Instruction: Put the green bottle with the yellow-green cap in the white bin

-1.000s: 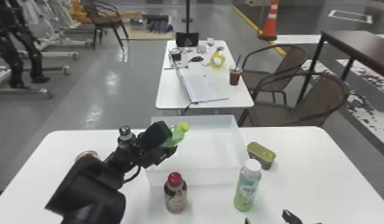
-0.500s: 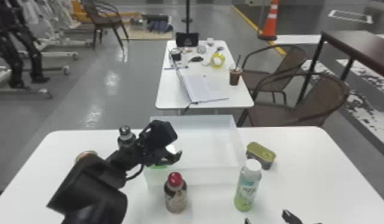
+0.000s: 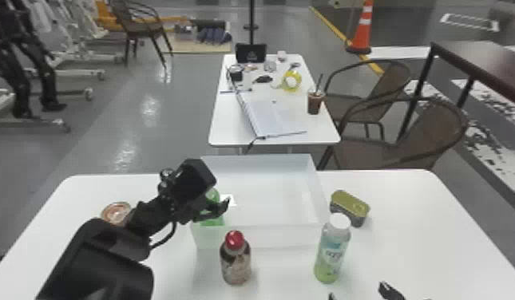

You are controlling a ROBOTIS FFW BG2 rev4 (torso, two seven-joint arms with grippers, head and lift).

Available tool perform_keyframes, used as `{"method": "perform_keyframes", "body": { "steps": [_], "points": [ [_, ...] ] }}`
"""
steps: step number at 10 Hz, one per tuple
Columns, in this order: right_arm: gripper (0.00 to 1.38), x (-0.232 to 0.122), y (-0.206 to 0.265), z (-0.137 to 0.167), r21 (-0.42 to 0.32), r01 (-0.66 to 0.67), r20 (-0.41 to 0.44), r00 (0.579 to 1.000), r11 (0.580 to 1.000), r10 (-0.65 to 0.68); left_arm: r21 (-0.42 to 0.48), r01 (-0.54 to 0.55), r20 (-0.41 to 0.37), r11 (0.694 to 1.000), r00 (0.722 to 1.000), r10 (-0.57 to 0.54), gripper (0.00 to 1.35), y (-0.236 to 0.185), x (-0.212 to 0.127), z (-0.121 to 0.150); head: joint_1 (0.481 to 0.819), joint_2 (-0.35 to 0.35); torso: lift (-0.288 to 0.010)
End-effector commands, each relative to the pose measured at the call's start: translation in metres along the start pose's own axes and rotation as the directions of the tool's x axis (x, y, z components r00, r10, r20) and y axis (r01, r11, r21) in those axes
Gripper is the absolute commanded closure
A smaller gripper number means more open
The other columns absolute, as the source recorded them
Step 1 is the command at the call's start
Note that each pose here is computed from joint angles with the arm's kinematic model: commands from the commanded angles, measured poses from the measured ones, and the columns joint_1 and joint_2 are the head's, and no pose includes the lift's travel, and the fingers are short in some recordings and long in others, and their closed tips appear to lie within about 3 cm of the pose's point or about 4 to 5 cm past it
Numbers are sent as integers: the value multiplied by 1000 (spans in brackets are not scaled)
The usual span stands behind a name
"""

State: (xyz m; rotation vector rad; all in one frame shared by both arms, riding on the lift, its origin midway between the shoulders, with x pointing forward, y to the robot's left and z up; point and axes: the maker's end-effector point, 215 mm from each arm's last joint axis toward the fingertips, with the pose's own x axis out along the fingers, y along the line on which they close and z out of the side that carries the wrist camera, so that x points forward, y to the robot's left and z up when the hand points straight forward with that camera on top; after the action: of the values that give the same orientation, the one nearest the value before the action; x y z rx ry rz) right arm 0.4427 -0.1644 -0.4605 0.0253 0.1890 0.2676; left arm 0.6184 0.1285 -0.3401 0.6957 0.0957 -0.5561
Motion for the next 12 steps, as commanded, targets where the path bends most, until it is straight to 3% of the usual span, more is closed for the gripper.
{"method": "perform_keyframes", "body": {
  "steps": [1,3,5,7,9,10,12],
  "points": [
    [82,0,0,0,0,0,0,1000,1000,0,-81,-64,-24,995,998,62,209,12,-24,-25,549,0,-100],
    [82,-1,1,0,0,0,0,1000,1000,0,-195,-178,-70,964,983,167,214,28,-74,-73,549,0,-100],
    [82,-2,0,-1,1,1,-1,1000,1000,-1,-323,-286,-91,902,958,272,217,41,-126,-117,549,0,-100],
    [82,-2,0,-1,1,1,-1,1000,1000,-1,-476,-379,-111,793,921,374,217,38,-170,-150,549,0,-100],
    [82,-3,0,-1,0,1,-3,1000,1000,-1,-560,-489,-140,669,851,505,217,27,-218,-168,549,0,-100],
    [82,-4,1,-3,0,1,-6,1000,1000,-1,-573,-517,-161,636,831,532,217,16,-232,-174,549,0,-100],
    [82,-4,1,-2,0,0,-4,1000,1000,0,-594,-519,-190,615,833,520,217,-10,-246,-187,549,0,-100]
  ]
}}
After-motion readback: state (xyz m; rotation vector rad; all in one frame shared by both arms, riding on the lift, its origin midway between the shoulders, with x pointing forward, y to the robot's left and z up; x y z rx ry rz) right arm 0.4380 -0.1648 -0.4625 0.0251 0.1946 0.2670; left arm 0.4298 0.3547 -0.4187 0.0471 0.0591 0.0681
